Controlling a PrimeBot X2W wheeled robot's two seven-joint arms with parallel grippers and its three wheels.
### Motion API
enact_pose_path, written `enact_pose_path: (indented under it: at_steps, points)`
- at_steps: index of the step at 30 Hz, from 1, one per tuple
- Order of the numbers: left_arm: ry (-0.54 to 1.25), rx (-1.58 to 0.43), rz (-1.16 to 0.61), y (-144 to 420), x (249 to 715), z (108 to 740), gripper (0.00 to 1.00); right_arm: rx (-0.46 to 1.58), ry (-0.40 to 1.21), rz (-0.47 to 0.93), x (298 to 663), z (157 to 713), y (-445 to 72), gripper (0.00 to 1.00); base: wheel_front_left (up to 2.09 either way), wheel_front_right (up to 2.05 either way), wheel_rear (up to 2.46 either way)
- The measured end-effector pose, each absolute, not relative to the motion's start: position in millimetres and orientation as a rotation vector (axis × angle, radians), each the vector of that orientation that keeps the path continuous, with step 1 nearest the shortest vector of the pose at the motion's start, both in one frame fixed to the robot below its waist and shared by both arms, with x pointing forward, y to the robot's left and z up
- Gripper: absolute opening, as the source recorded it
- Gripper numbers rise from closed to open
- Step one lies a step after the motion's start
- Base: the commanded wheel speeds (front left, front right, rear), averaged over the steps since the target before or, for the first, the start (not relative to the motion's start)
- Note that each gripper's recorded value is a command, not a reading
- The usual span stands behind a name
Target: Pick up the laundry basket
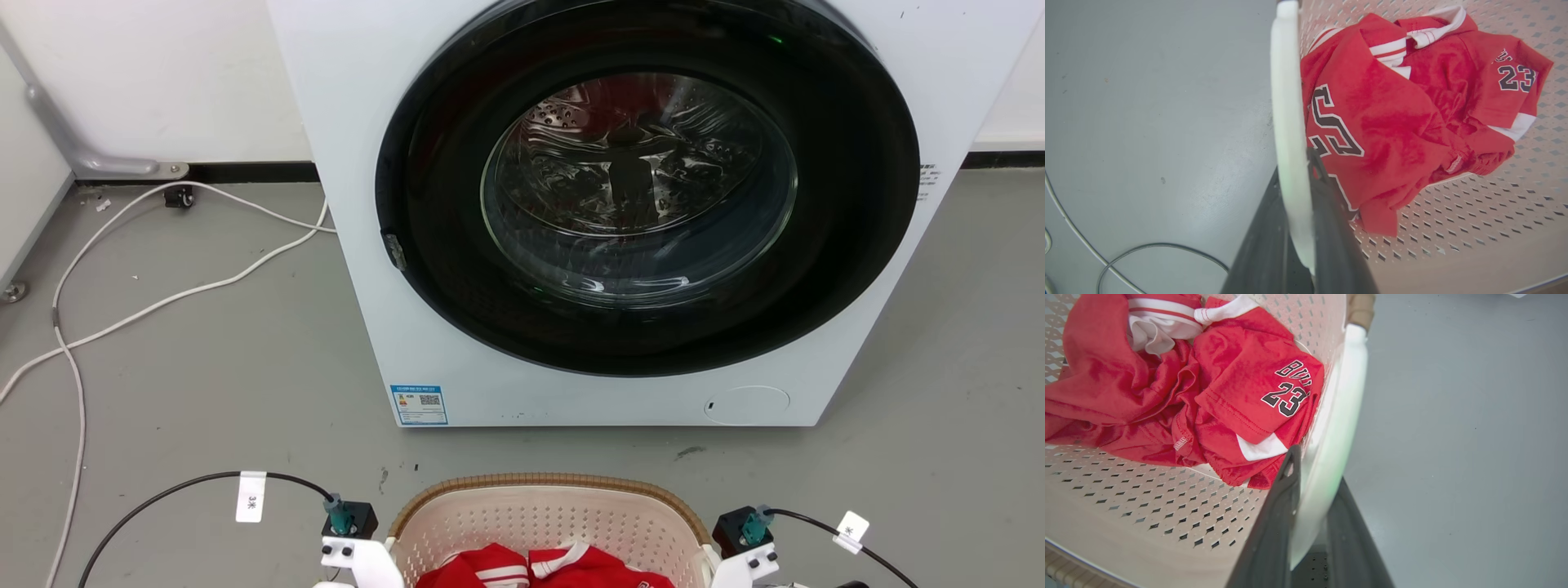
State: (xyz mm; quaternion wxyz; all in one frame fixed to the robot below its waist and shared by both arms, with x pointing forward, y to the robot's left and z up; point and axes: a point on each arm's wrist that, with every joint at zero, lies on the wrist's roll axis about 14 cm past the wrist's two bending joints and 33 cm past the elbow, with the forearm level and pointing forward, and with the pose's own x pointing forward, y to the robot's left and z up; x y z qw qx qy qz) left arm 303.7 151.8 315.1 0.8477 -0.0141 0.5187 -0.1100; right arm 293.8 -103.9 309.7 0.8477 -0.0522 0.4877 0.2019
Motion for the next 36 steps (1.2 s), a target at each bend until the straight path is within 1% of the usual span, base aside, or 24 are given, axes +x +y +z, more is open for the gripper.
enact_pose_path:
  at_steps: [36]
  points:
    - [1.105,-0.048,-0.229,152.7,298.5,311.4,0.00,-0.116,1.025,0.439,291.9,308.0,-103.7,0.00,0.00,0.00,0.00]
